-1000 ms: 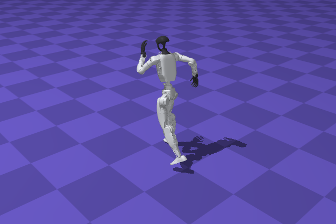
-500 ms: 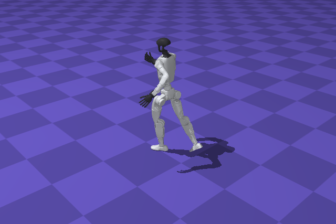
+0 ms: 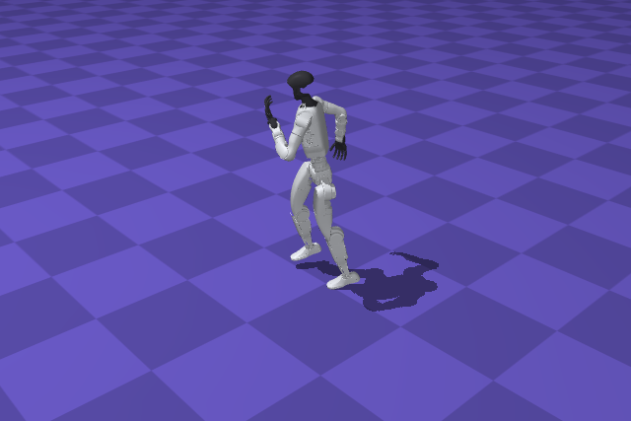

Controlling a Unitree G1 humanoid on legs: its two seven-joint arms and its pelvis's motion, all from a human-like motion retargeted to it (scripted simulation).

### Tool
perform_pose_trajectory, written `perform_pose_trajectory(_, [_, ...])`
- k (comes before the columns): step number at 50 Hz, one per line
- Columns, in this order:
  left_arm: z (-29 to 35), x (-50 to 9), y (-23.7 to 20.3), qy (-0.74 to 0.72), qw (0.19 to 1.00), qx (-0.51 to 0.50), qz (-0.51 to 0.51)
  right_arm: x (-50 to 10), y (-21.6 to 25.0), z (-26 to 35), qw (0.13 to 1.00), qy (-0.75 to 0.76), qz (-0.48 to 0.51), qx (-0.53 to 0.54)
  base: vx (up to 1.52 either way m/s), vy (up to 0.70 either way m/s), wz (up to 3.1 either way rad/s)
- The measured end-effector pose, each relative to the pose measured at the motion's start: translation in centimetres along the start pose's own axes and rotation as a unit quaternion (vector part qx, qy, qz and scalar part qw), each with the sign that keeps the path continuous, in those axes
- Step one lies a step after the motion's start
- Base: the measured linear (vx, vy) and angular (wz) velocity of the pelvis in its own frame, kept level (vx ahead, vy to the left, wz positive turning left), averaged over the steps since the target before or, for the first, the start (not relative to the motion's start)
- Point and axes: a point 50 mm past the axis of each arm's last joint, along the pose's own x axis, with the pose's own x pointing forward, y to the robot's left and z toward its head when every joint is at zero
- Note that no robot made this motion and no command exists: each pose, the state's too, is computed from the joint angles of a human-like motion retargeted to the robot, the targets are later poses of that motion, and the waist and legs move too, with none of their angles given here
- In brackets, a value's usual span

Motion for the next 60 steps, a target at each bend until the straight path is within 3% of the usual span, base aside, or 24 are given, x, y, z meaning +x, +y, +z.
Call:
perform_pose_trajectory(3, [4.7, 2.0, -2.0, -0.148, 0.977, 0.14, -0.061, -2.8, -1.2, -6.7, 0.989, 0.134, 0.061, -0.001, 0.48, -0.33, 3.18])
perform_pose_trajectory(5, [7.2, 2.6, -2.1, -0.237, 0.949, 0.205, -0.025, -3.7, -0.8, -8.9, 0.964, 0.195, 0.123, -0.131, 0.34, -0.37, 3.07])
perform_pose_trajectory(7, [8.2, 2.5, -0.9, -0.27, 0.933, 0.233, 0.041, -3.9, 2.0, -10.5, 0.958, 0.236, 0.153, 0.049, 0.27, -0.42, 3.08])
perform_pose_trajectory(8, [8.3, 2.3, 0.0, -0.268, 0.928, 0.25, 0.072, -4.0, 3.1, -11.0, 0.949, 0.25, 0.175, 0.082, 0.22, -0.46, 2.9])
perform_pose_trajectory(10, [8.2, 1.4, 2.7, -0.218, 0.917, 0.312, 0.117, -4.2, 5.2, -11.5, 0.926, 0.265, 0.214, 0.163, 0.16, -0.48, 2.54])
perform_pose_trajectory(12, [7.6, -1.0, 6.2, -0.146, 0.921, 0.322, 0.164, -3.5, 7.1, -11.1, 0.917, 0.257, 0.208, 0.222, 0.07, -0.45, 1.78])
perform_pose_trajectory(13, [6.9, -3.1, 8.5, -0.088, 0.894, 0.378, 0.223, -2.6, 7.8, -10.4, 0.925, 0.246, 0.186, 0.221, 0.03, -0.38, 1.21])
perform_pose_trajectory(15, [3.5, -9.9, 12.7, 0.003, 0.839, 0.357, 0.41, 0.8, 9.3, -6.7, 0.965, 0.199, 0.106, 0.137, 0.01, -0.29, 0.79])
perform_pose_trajectory(17, [-1.9, -19.6, 14.8, 0.18, 0.741, 0.324, 0.56, 4.4, 10.5, 0.8, 0.993, 0.098, 0.041, -0.041, 0.05, -0.18, 0.71])
perform_pose_trajectory(18, [-4.2, -24.0, 14.2, 0.254, 0.701, 0.287, 0.601, 5.5, 11.3, 5.7, 0.992, 0.021, 0.019, -0.123, 0.12, -0.11, 0.88])
perform_pose_trajectory(20, [-6.0, -30.3, 11.2, 0.366, 0.653, 0.252, 0.613, 5.2, 12.9, 16.4, 0.966, -0.178, 0.001, -0.188, 0.18, -0.05, 0.98])
perform_pose_trajectory(22, [-3.4, -32.9, 8.3, 0.402, 0.659, 0.239, 0.589, 1.0, 14.0, 25.6, 0.92, -0.371, 0.049, -0.116, 0.24, 0.05, 0.95])
perform_pose_trajectory(25, [1.3, -34.6, 3.8, 0.484, 0.648, 0.251, 0.533, -8.3, 12.9, 32.6, 0.8, -0.582, 0.143, -0.021, 0.35, 0.2, 1.01])
perform_pose_trajectory(30, [7.2, -37.9, -2.4, 0.527, 0.542, 0.276, 0.593, -21.8, 10.6, 33.1, 0.584, -0.782, 0.216, -0.007, 0.51, 0.33, 1.11])
perform_pose_trajectory(33, [9.7, -38.9, -4.3, 0.515, 0.497, 0.283, 0.638, -26.5, 11.7, 31.3, 0.479, -0.81, 0.334, 0.047, 0.55, 0.37, 1.34])
perform_pose_trajectory(35, [9.7, -39.2, -4.1, 0.49, 0.494, 0.279, 0.662, -27.4, 13.0, 30.4, 0.448, -0.78, 0.431, 0.077, 0.54, 0.39, 1.84])
perform_pose_trajectory(39, [6.6, -39.8, 0.1, 0.484, 0.513, 0.262, 0.659, -23.4, 15.0, 29.2, 0.515, -0.693, 0.502, 0.053, 0.5, 0.35, 2.26])
perform_pose_trajectory(42, [3.5, -38.1, 5.3, 0.44, 0.541, 0.273, 0.663, -18.4, 15.0, 28.6, 0.614, -0.636, 0.465, 0.05, 0.38, 0.27, 2.29])
perform_pose_trajectory(45, [-0.9, -32.3, 11.7, 0.348, 0.615, 0.271, 0.654, -12.0, 15.6, 26.4, 0.739, -0.537, 0.389, 0.12, 0.37, 0.17, 2.64])
perform_pose_trajectory(49, [-3.2, -15.2, 17.6, 0.19, 0.794, 0.25, 0.521, -2.4, 15.5, 19.2, 0.911, -0.31, 0.239, 0.131, 0.53, 0.08, 1.8])
perform_pose_trajectory(52, [-0.1, -2.7, 14.3, 0.055, 0.895, 0.291, 0.334, 1.9, 11.6, 11.6, 0.969, -0.158, 0.187, 0.015, 0.82, -0.02, 0.91])
perform_pose_trajectory(54, [2.8, 2.2, 10.1, -0.04, 0.909, 0.349, 0.224, 2.4, 7.6, 7.9, 0.967, -0.112, 0.158, -0.166, 0.95, -0.12, 1.08])
perform_pose_trajectory(57, [5.7, 4.8, 4.8, -0.162, 0.909, 0.359, 0.133, 1.6, 3.2, 4.5, 0.893, -0.029, 0.171, -0.416, 1.02, -0.2, 1.44])
perform_pose_trajectory(60, [8.2, 4.2, 1.4, -0.248, 0.885, 0.385, 0.082, 0.7, 1.9, 2.1, 0.858, 0.044, 0.245, -0.448, 1.03, -0.34, 1.53])
